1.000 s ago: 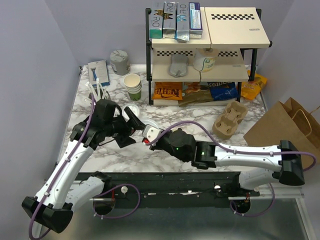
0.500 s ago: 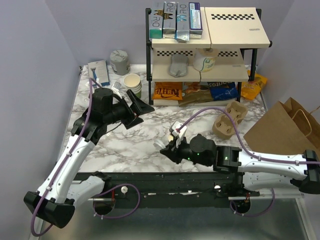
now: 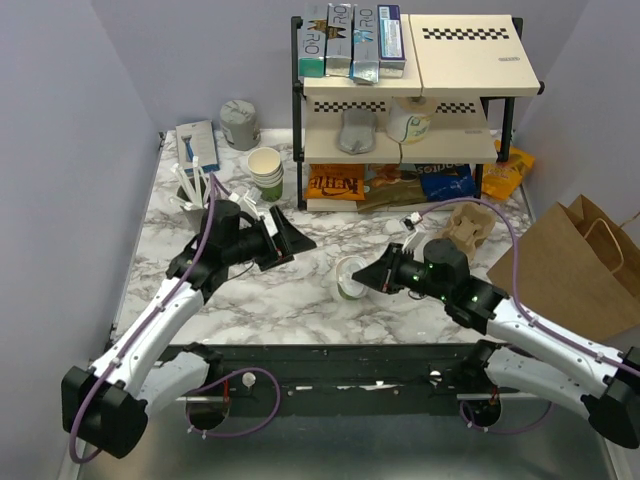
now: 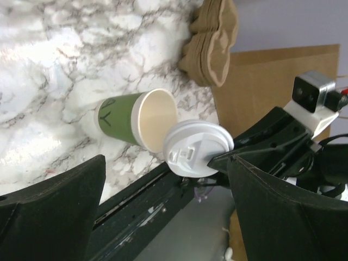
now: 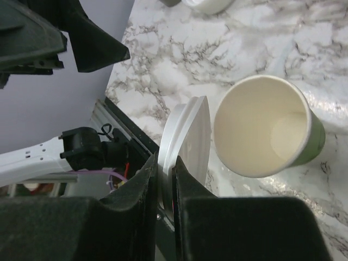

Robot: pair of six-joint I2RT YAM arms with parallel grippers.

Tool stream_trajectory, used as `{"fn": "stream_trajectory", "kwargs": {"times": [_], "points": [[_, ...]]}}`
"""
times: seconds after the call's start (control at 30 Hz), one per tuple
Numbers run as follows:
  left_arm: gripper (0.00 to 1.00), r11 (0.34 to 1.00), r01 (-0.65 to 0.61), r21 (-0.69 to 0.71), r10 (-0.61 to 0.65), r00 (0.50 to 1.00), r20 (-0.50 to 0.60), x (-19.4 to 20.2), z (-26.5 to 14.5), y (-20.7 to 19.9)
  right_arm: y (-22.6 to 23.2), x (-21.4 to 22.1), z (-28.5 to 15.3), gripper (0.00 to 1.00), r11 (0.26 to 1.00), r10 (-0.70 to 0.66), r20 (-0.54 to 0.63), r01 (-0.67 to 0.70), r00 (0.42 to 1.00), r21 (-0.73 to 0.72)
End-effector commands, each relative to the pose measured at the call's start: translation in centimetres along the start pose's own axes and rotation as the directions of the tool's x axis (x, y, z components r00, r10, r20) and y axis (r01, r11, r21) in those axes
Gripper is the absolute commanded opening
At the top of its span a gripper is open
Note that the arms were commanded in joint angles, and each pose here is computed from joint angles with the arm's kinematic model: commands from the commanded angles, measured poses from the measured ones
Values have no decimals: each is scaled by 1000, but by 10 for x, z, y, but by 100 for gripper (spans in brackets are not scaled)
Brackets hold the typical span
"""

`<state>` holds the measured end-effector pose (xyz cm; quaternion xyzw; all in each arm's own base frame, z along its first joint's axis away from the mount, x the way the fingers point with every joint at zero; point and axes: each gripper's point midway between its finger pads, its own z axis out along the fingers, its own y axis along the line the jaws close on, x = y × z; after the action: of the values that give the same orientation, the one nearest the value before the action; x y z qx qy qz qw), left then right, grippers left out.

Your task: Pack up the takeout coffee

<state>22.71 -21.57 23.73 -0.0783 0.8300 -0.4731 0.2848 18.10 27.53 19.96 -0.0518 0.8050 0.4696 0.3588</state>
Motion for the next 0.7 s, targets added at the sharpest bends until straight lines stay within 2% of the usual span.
{"fn": "stream_trajectory", "kwargs": {"times": [0.0, 0.17, 0.43, 0.67], "points": [[99, 993, -24, 113, 31, 998, -52, 12, 19, -9, 1, 11, 2, 7, 980, 167, -81, -174, 983, -95], [99, 994, -29, 110, 40, 994, -105, 26, 36, -3, -9, 0, 4, 8, 969, 212, -8, -212, 977, -127], [99, 996, -18, 89, 34, 983, -181, 39, 63, 5, -5, 0, 3, 8, 944, 256, -33, -257, 966, -209], [99, 996, -28, 84, 45, 977, -208, 46, 73, 5, -34, -3, 3, 9, 944, 303, 13, -299, 953, -137]]}}
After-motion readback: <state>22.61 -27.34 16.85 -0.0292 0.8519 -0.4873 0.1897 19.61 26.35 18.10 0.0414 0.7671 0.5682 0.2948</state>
